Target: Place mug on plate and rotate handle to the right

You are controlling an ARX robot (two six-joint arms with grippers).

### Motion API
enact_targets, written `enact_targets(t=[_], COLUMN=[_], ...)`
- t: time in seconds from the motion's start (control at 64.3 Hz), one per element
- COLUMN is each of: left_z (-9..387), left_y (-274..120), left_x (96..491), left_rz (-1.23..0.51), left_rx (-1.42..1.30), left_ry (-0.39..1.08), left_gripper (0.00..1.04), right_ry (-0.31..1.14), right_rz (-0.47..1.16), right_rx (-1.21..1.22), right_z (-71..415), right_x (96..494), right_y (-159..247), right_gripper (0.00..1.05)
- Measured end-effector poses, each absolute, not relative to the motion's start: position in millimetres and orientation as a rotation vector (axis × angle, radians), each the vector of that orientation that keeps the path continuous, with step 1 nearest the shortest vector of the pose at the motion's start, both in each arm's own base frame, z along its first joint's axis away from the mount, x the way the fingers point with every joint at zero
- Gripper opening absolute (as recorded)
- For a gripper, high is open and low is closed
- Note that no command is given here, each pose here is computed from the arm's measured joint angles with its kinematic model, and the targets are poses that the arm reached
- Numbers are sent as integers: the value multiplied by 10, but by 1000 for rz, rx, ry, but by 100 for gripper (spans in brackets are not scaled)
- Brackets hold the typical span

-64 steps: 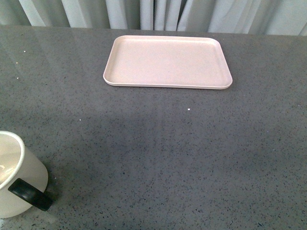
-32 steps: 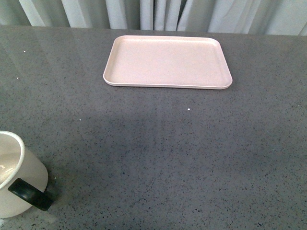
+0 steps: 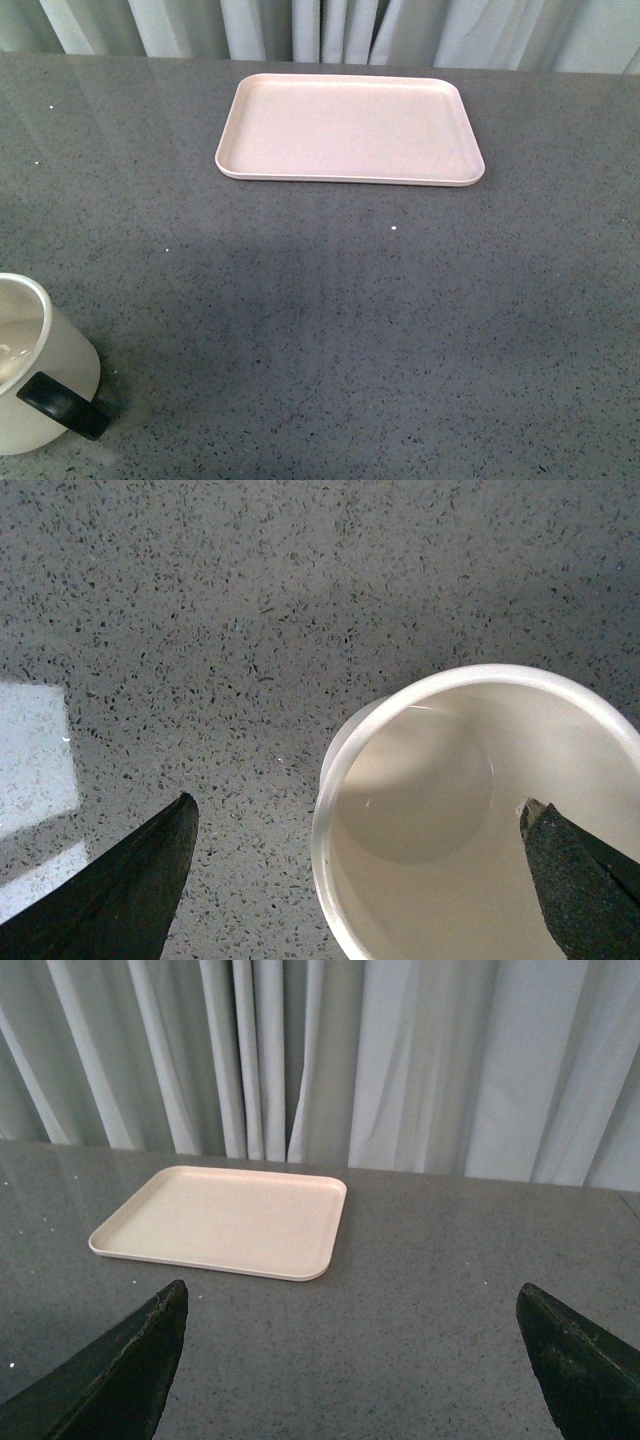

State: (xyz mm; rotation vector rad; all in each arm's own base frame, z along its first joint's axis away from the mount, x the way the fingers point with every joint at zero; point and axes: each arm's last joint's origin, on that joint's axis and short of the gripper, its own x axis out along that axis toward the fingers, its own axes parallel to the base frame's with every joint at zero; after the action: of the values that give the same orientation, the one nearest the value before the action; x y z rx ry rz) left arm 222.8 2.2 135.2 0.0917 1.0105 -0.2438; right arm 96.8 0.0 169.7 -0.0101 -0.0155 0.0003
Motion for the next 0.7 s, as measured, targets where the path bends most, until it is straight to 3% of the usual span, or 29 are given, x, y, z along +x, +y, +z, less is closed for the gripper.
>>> enact_targets(t=[0.28,0.404,0.591,0.699], left_z=[1203,1169,1152,1151], left_y=[58,53,33,14], left_x=[2264,2253,2261,2263], left_rz=[-243,-247,-248,-251], left_rx=[95,98,109,116], left_ry=[1046,1054,1057,1057], left_gripper=[95,69,43,20], right_ry=[-15,-15,-15,-15], right_rz=[1,0,0,0], right_rx=[-10,-10,-10,-10], right_z=[1697,1697,1697,1697], right_x=[968,968,968,968], right_y=[1,0,0,0], right_gripper=[96,96,96,96])
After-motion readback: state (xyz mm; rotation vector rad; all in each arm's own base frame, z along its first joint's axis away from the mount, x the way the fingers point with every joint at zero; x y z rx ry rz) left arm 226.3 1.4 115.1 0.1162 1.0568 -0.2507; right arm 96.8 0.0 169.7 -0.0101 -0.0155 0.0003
